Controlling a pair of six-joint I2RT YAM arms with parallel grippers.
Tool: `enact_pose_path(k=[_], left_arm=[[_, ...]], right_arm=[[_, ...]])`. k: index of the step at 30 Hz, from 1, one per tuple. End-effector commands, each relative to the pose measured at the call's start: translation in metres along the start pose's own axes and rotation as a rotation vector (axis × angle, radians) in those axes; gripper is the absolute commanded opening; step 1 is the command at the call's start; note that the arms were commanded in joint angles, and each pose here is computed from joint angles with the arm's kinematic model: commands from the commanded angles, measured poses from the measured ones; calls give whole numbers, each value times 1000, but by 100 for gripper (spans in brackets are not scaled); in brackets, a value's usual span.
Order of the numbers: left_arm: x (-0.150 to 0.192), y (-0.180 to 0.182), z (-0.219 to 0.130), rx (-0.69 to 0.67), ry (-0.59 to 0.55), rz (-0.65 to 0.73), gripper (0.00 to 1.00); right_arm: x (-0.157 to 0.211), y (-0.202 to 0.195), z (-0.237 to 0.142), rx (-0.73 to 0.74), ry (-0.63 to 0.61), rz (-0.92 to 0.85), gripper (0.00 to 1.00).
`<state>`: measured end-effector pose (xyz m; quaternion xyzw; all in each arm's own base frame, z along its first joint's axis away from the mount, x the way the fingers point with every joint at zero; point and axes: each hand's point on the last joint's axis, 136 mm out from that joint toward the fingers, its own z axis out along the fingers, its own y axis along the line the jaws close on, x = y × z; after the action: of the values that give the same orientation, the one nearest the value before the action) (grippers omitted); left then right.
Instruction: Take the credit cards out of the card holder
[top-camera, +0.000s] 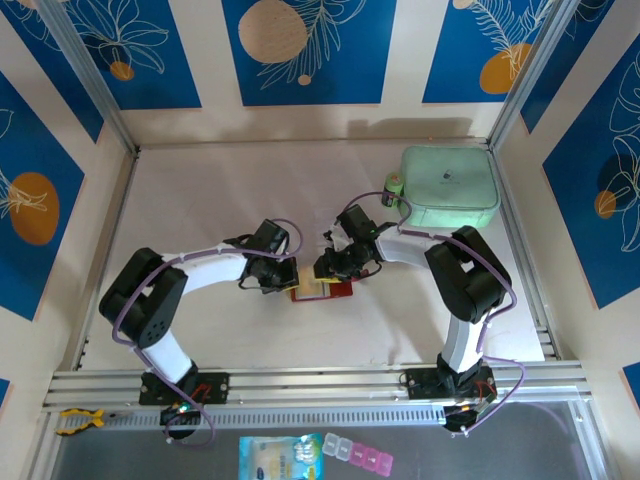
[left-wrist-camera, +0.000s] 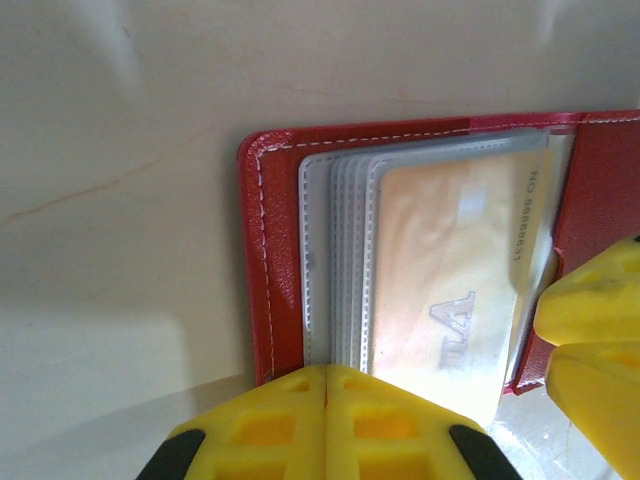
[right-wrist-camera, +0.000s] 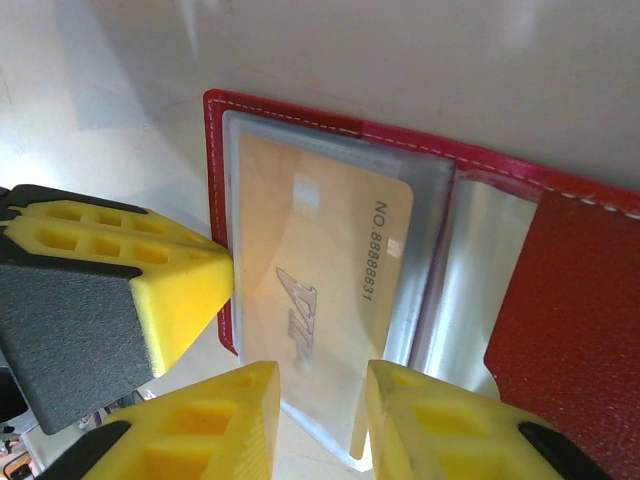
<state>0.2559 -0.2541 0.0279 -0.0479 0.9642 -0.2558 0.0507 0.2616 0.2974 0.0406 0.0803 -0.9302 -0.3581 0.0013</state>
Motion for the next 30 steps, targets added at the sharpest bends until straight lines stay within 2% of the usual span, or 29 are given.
enact_pose_path(k=[1, 14, 23, 30], left_arm=[[8, 8, 6, -33, 27, -6, 5], [8, 9, 6, -42, 28, -5, 4], [6, 6, 2, -42, 20, 8, 4], [-3, 4, -14, -65, -34, 29, 4]], right_arm=[[3, 0, 1, -16, 18, -2, 28], [5, -7, 9, 1, 43, 22, 26], [-1, -13, -5, 88, -15, 9, 26], [-3, -8, -15, 99, -40, -11, 26]])
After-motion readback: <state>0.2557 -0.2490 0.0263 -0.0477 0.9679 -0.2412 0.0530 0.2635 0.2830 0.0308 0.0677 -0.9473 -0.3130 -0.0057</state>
